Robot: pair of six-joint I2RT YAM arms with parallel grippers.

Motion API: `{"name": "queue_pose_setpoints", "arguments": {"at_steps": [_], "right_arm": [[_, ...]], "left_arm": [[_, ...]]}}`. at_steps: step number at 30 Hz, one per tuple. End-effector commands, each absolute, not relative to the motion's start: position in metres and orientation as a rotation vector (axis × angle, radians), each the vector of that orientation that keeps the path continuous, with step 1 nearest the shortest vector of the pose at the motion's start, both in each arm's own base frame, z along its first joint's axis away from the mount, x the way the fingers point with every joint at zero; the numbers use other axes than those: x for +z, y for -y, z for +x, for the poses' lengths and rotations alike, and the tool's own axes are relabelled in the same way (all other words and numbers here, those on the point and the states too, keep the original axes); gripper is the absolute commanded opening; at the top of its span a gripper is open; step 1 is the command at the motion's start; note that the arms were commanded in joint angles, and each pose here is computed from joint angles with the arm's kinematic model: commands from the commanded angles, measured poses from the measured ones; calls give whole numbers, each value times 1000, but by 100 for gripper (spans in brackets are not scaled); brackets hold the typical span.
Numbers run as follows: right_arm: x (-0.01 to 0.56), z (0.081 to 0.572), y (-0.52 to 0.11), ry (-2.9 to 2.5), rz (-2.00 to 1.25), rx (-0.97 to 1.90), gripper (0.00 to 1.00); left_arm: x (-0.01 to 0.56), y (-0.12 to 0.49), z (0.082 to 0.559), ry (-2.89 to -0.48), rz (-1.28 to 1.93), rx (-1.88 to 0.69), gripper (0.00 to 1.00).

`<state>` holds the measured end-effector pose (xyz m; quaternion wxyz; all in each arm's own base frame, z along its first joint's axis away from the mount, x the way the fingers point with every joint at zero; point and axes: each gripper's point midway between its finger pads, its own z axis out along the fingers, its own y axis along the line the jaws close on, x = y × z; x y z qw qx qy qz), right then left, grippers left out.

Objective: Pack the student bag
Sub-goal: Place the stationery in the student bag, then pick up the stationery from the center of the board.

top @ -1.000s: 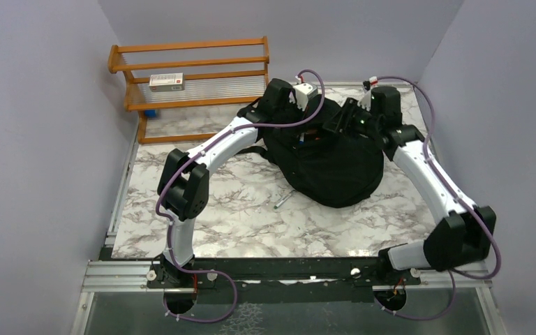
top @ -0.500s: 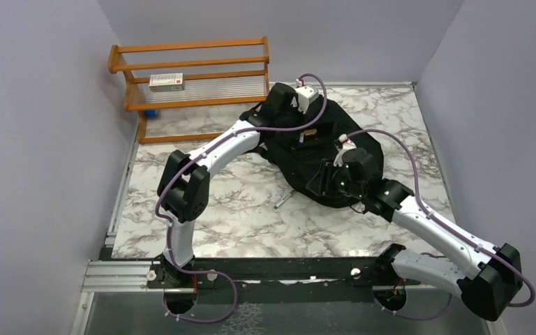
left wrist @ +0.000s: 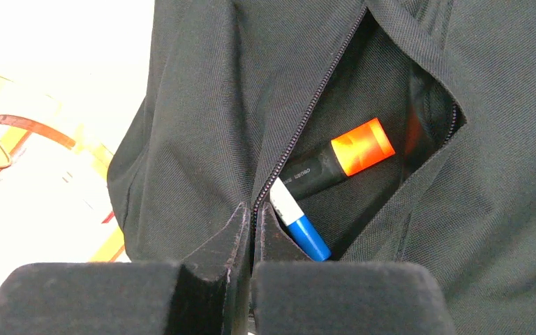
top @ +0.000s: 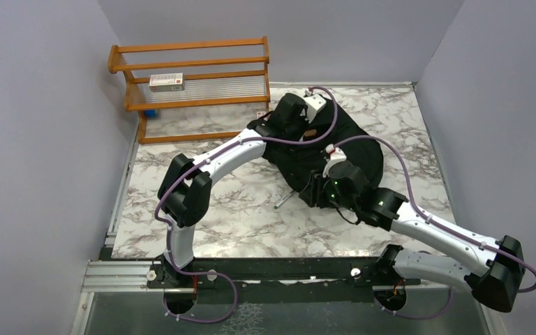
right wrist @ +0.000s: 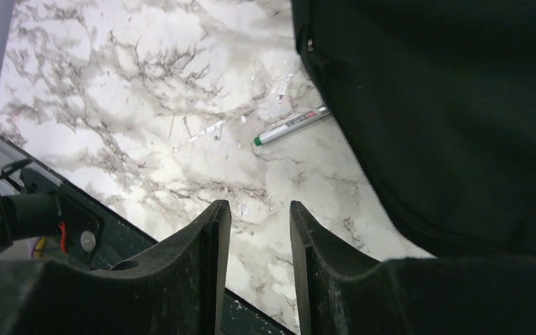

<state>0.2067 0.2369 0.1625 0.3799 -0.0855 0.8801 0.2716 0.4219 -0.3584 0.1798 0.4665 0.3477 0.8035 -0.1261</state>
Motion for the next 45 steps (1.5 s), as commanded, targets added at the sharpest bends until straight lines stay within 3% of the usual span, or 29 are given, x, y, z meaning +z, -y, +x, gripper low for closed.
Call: {"name": "queue_pose_setpoints", "arguments": {"at_steps": [1, 12, 35, 45], "right_arm": [[163, 196, -247, -2214, -226, 607, 41], [113, 175, -288, -2260, -263, 404, 41], [45, 213, -300, -2326, 329, 49, 51], [21, 232, -291, -2362, 391, -54, 53]], "left_arm": [[200, 341, 427, -1914, 843, -171, 0], [208, 342, 424, -1890, 850, -190, 0], [218, 348, 414, -1861, 871, -220, 0], [215, 349, 414, -1864, 880, -217, 0]]}}
